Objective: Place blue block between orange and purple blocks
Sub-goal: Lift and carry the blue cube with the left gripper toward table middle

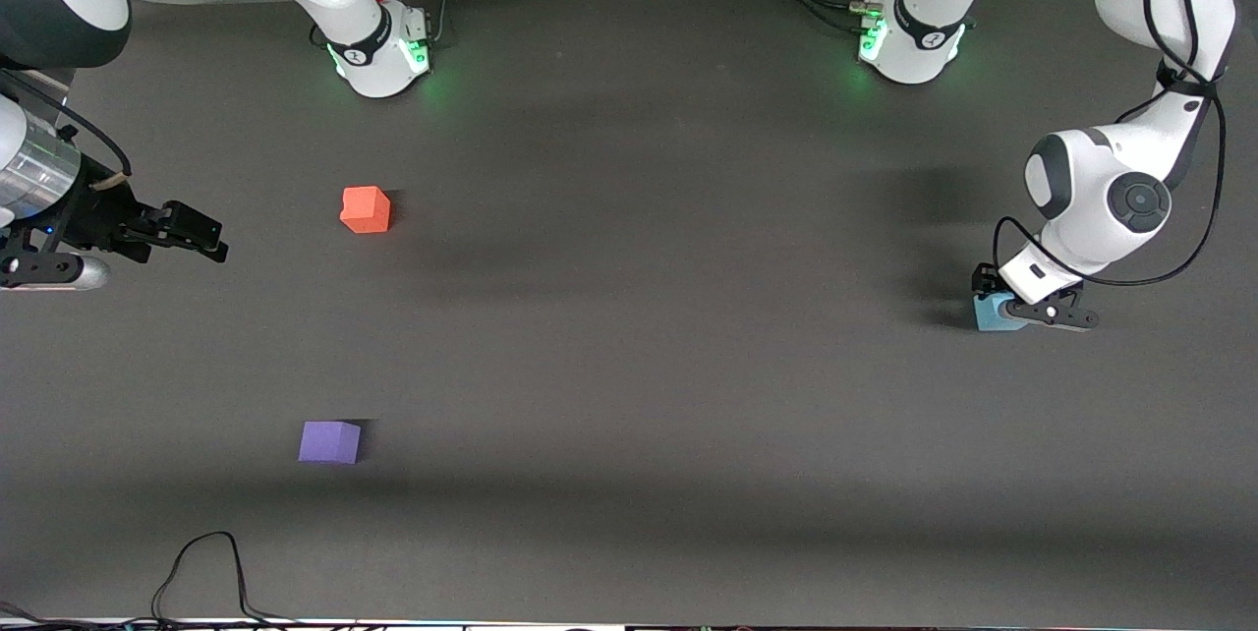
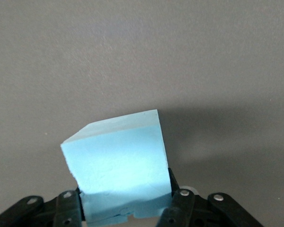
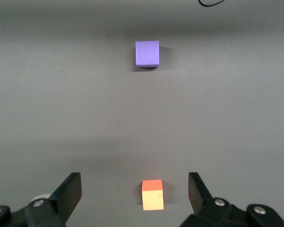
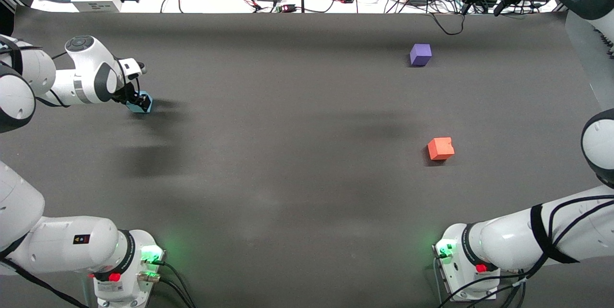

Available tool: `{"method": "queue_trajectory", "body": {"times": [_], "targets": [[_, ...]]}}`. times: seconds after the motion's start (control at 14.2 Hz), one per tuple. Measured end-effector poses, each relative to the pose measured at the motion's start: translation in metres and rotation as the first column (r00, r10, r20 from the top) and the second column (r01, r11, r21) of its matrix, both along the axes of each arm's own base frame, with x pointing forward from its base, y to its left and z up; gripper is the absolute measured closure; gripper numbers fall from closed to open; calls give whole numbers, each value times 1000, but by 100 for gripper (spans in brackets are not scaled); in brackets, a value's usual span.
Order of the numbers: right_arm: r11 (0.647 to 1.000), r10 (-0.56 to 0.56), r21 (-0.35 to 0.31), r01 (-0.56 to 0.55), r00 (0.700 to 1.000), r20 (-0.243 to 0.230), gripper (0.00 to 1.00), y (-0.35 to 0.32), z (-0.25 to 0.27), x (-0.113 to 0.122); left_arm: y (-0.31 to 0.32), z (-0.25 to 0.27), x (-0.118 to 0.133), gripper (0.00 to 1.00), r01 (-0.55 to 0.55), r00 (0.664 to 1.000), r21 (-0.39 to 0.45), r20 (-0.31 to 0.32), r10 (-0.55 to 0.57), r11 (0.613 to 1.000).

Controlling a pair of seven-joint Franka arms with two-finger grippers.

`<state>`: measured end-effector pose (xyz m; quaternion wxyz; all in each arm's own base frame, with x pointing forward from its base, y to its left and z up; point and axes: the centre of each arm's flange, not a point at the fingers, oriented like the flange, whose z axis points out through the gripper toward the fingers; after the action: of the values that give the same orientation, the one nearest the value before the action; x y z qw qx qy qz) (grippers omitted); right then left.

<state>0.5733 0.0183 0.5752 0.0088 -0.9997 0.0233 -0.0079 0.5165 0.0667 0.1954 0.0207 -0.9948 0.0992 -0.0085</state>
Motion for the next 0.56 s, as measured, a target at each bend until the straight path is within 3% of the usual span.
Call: {"method": "queue_trajectory", "body": {"times": [0.14, 0.35, 0.56], "targets": [[1000, 0, 0, 0, 1000, 0, 0, 0, 0, 0, 1, 22, 17, 41, -2, 999, -4, -45, 2, 1000], [1000, 0, 0, 0, 1000, 0, 0, 0, 0, 0, -10, 100, 50, 41, -29, 994, -14, -110, 28, 999], [1000, 0, 0, 0, 1000, 0, 0, 0, 0, 0, -95, 171, 61, 41, -99, 987, -9, -129, 97, 995]]}}
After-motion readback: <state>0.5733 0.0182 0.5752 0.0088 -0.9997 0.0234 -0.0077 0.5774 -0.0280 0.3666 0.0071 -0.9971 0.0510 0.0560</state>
